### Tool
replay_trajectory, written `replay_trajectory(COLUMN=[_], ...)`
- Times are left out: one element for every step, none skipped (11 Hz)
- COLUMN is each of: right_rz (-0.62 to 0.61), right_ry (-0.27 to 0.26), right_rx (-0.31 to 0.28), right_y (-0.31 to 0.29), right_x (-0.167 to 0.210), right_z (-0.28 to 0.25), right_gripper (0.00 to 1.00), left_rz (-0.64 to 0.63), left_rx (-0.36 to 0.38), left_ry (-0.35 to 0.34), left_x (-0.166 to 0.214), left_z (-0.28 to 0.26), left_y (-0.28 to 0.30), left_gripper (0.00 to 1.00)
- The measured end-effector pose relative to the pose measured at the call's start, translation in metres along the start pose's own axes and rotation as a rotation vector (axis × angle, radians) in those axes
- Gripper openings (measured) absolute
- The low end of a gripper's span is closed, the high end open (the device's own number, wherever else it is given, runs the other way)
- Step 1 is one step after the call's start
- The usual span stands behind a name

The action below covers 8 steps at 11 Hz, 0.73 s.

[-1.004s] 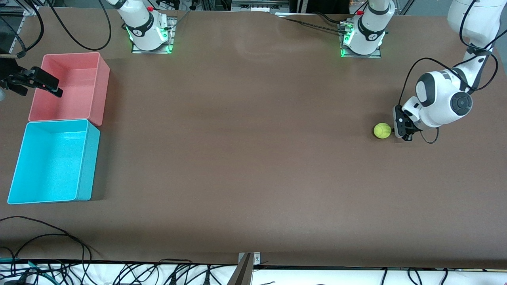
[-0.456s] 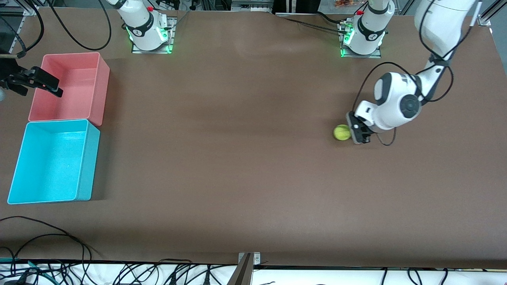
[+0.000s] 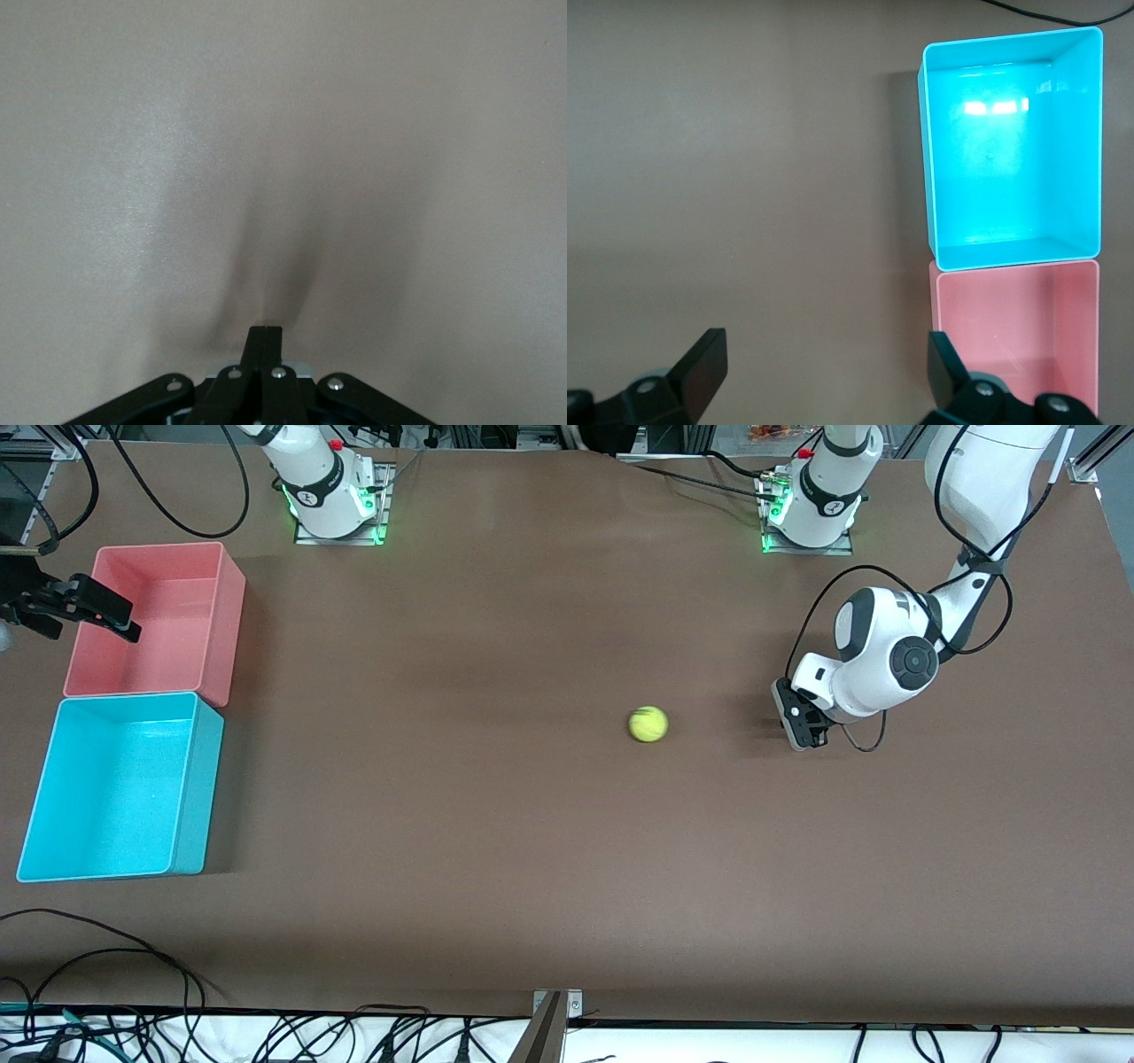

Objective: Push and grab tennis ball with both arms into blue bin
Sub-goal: 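Reach the right gripper toward the rolling ball while the left gripper withdraws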

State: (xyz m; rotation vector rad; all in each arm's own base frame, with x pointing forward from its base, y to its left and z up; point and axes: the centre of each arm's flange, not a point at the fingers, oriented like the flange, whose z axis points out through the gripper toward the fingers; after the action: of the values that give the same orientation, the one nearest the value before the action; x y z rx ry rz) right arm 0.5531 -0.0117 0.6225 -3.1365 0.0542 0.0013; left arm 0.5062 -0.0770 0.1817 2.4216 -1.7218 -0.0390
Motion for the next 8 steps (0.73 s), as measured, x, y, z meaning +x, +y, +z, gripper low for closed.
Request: replay_trajectory(right_rz=[0.0, 0.0, 0.0, -0.001, -0.003, -0.005, -0.007, -0.009], right_ry=[-0.001, -0.004, -0.013, -0.032, -0.061, -0.101, -0.125, -0.132], right_rx=[0.0, 0.0, 0.0, 0.0, -0.001, -0.001, -0.002, -0.002], right_y=[0.0, 0.0, 0.0, -0.001, -0.002, -0.003, -0.004, -0.004], right_x=[0.0, 0.0, 0.0, 0.0, 0.001, 0.001, 0.002, 0.003], right_z=[0.0, 0.001, 0.003, 0.01, 0.023, 0.043, 0.062, 0.08], right_gripper=[1.0, 1.0, 1.0, 1.0, 1.0, 1.0, 1.0, 1.0], left_rz=[0.0, 0.001, -0.001, -0.003, -0.005, -0.01, -0.016, -0.023], left_rx=[0.0, 0.001, 0.001, 0.001, 0.002, 0.002, 0.004, 0.006], left_ry=[0.0, 0.0, 0.0, 0.001, 0.001, 0.002, 0.003, 0.005], left_x=[0.0, 0.0, 0.0, -0.001, -0.002, -0.004, -0.007, -0.011], left_z=[0.0, 0.0, 0.0, -0.001, -0.001, -0.001, -0.002, -0.004], left_y=[0.0, 0.0, 0.0, -0.001, -0.002, -0.003, -0.005, -0.007], left_gripper=[0.01, 0.01, 0.01, 0.01, 0.01, 0.01, 0.04, 0.04])
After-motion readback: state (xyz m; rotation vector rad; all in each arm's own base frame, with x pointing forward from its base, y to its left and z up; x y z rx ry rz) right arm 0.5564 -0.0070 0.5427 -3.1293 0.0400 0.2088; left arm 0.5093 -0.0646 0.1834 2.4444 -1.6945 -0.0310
